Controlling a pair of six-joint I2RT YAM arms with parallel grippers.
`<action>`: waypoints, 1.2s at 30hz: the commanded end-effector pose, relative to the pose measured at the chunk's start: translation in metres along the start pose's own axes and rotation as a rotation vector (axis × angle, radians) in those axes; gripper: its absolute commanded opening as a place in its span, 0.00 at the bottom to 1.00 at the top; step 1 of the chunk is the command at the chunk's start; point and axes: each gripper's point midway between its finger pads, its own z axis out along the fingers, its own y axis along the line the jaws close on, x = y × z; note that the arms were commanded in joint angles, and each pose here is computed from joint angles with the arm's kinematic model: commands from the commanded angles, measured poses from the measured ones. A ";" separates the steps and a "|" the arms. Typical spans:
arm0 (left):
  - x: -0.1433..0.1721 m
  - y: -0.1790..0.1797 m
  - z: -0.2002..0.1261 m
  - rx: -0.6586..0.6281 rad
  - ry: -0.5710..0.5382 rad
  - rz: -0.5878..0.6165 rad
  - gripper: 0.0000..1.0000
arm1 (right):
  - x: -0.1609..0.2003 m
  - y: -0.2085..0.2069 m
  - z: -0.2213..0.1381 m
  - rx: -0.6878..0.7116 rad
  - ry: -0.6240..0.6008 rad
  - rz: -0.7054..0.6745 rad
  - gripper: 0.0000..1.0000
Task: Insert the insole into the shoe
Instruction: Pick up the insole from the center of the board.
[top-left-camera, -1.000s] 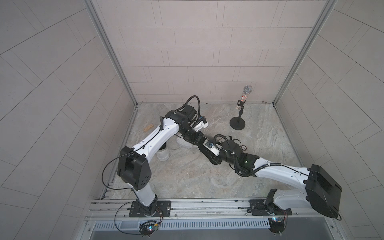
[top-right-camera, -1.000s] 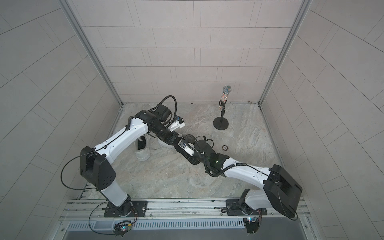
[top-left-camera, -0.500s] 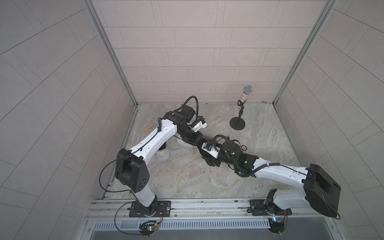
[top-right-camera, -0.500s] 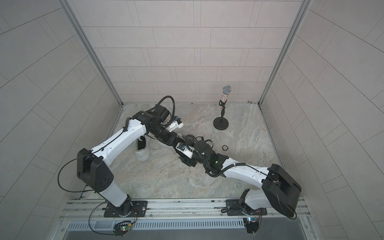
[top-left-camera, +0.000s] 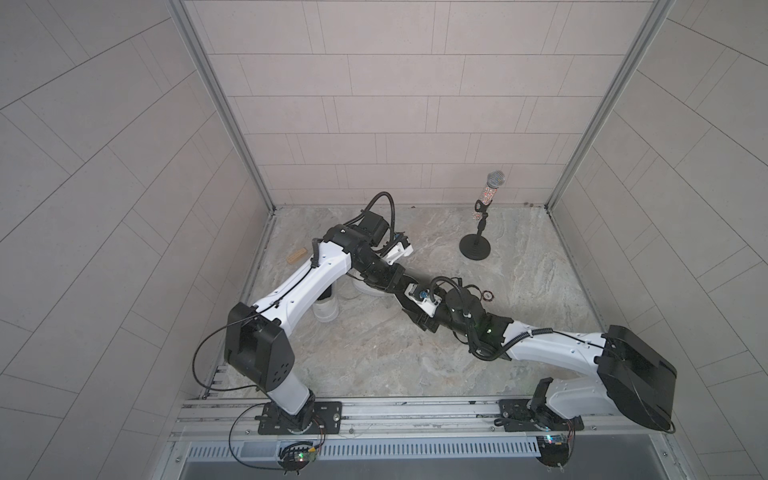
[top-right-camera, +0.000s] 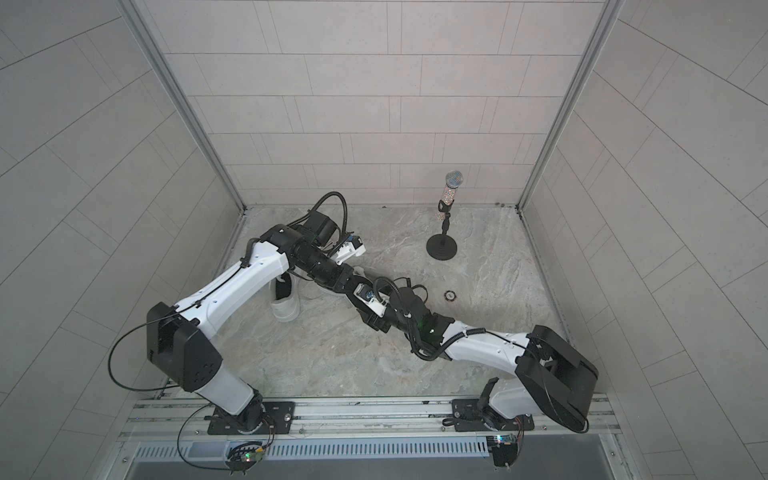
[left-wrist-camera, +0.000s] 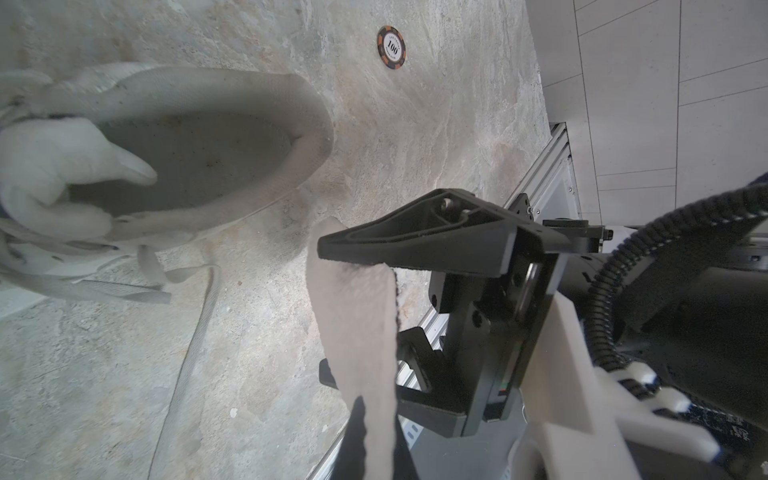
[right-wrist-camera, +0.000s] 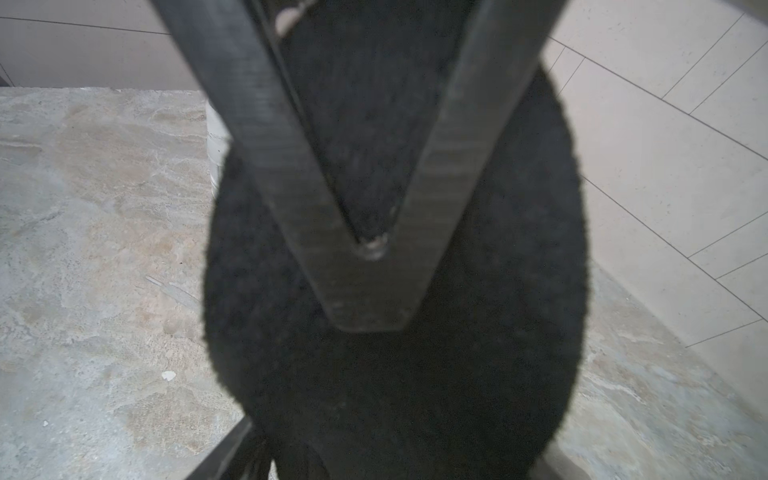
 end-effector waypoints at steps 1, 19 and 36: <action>-0.007 -0.011 -0.004 0.046 -0.044 0.021 0.00 | -0.009 -0.002 -0.003 0.030 -0.042 -0.011 0.72; 0.004 -0.017 -0.012 0.054 -0.066 0.035 0.00 | -0.023 0.007 -0.004 -0.024 -0.125 0.026 0.60; -0.011 0.007 -0.025 -0.129 -0.119 0.032 0.44 | 0.003 0.008 -0.019 -0.060 0.111 0.142 0.37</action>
